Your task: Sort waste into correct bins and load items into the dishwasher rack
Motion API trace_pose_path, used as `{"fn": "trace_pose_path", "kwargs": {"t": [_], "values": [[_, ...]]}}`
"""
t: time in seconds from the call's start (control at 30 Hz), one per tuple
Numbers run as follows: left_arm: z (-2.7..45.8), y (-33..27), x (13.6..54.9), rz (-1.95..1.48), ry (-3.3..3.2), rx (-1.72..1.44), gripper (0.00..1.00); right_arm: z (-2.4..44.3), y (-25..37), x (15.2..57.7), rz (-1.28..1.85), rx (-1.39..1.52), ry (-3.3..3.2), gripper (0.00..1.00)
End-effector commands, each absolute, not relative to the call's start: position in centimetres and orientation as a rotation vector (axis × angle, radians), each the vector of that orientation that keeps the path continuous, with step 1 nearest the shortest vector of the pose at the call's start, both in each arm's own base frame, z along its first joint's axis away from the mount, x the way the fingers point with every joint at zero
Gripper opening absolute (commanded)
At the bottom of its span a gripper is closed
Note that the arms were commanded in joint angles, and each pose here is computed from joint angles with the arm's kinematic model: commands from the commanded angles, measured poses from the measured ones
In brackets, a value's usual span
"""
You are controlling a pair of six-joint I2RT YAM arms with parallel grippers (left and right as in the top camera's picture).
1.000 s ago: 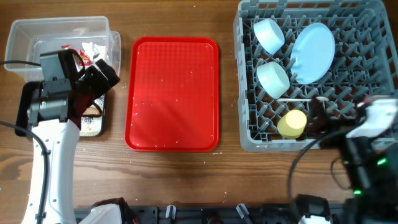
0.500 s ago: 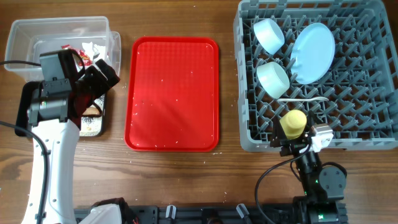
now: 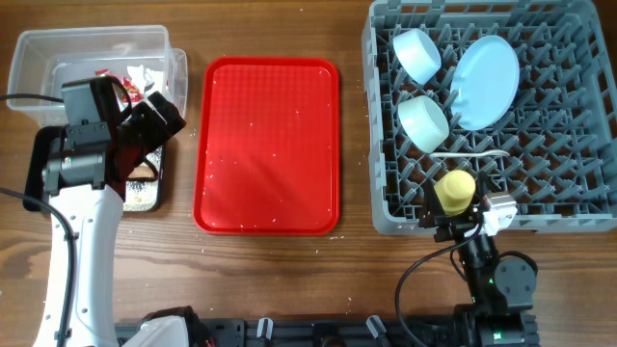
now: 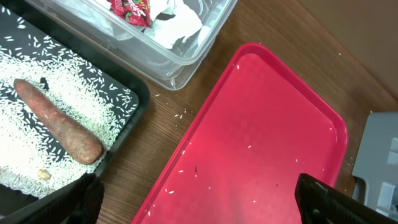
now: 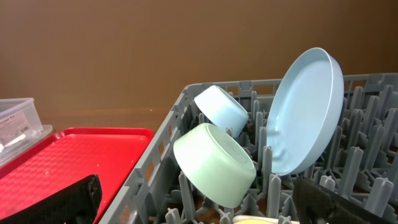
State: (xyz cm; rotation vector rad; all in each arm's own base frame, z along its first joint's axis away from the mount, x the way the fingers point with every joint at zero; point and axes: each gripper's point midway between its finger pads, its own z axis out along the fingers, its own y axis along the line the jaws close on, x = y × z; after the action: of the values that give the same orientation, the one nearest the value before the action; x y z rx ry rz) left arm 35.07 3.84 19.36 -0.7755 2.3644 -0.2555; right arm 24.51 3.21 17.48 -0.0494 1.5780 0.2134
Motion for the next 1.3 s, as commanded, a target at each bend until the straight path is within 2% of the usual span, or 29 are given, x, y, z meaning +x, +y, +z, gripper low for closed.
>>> {"fn": "trace_pose_path", "kwargs": {"t": [0.0,0.53,0.63,0.83,0.93,1.27], "values": [[20.1,3.5,35.3,-0.265,2.356,-0.73,1.0,17.7,3.1,24.5,0.214,-0.034,1.567,1.0],[21.0,3.3,34.9,-0.278,2.251,-0.688,1.0,17.5,3.1,24.5,0.214,-0.033,1.576,1.0],[21.5,2.6,33.7,-0.312,2.04,-0.595,1.0,17.5,3.1,24.5,0.213,-0.034,1.576,1.0],[20.2,1.9,27.8,-0.343,1.723,-0.482,1.0,17.5,3.1,24.5,0.214,-0.033,1.576,1.0],[19.7,1.8,26.2,-0.345,1.641,-0.457,1.0,17.5,3.1,24.5,0.214,-0.034,1.576,1.0],[17.7,1.2,24.8,-0.216,1.579,-0.276,1.0,17.5,3.1,24.5,0.213,-0.033,1.576,1.0]]}}
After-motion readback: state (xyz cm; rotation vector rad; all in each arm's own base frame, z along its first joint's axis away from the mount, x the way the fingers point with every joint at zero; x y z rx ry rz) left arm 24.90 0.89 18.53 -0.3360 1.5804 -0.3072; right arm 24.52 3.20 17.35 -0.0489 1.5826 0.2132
